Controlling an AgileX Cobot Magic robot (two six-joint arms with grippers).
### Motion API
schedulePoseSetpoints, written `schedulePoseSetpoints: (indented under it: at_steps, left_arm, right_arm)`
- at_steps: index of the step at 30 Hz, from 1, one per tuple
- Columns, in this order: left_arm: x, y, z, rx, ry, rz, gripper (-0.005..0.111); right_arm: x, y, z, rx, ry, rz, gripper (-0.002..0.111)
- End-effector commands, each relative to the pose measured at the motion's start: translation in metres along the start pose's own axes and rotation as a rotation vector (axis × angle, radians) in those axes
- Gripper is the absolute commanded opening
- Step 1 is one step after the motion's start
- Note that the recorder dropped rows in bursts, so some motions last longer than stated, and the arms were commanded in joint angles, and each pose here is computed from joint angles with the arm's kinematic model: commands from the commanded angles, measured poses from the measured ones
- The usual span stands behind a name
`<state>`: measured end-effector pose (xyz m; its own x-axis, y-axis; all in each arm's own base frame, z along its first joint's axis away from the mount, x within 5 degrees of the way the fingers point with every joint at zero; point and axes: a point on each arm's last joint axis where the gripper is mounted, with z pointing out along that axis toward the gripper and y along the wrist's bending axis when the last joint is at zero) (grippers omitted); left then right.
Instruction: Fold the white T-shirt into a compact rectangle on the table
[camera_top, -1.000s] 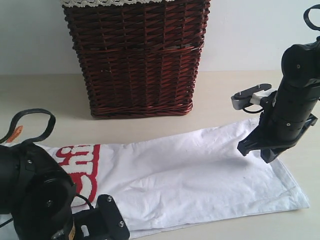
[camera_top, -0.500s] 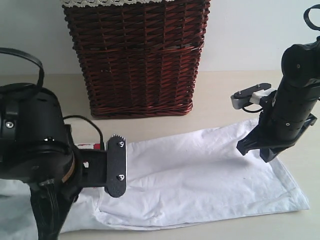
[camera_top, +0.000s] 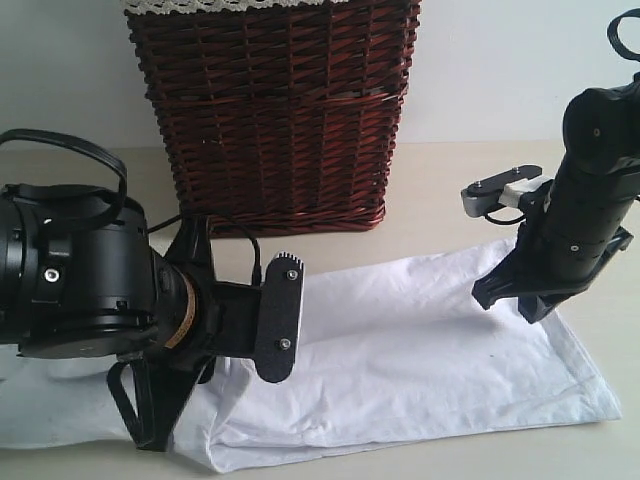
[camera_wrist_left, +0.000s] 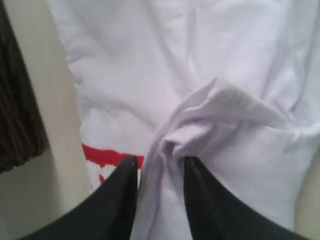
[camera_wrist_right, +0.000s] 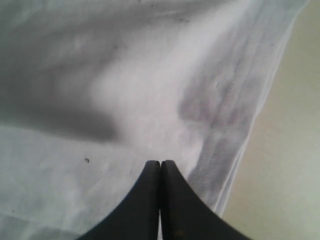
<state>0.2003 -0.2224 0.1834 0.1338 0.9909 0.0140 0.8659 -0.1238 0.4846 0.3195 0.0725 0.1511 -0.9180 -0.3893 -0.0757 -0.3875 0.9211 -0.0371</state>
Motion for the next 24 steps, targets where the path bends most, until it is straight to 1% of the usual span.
schedulePoseSetpoints:
  at_steps: [1, 5, 10, 17, 24]
  left_arm:
    - [-0.004, 0.003, 0.002, -0.021, -0.024, -0.042, 0.043]
    - [-0.003, 0.002, 0.003, -0.020, -0.019, -0.053, 0.042]
    - [0.000, 0.003, 0.003, -0.030, 0.014, -0.115, 0.042]
    - [0.012, -0.001, 0.002, 0.007, 0.154, -0.138, 0.042]
    - [0.009, -0.008, 0.002, 0.078, 0.130, -0.224, 0.042]
  right_arm:
    - [-0.001, -0.001, -0.003, 0.003, -0.018, -0.005, 0.000]
    - [-0.001, -0.001, -0.003, 0.003, -0.018, -0.005, 0.000]
    - [0.000, -0.001, -0.002, 0.002, -0.016, -0.004, 0.000]
    - [-0.001, -0.001, -0.002, 0.003, -0.023, -0.004, 0.000]
    - [-0.001, -0.001, -0.002, 0.002, -0.023, -0.003, 0.000]
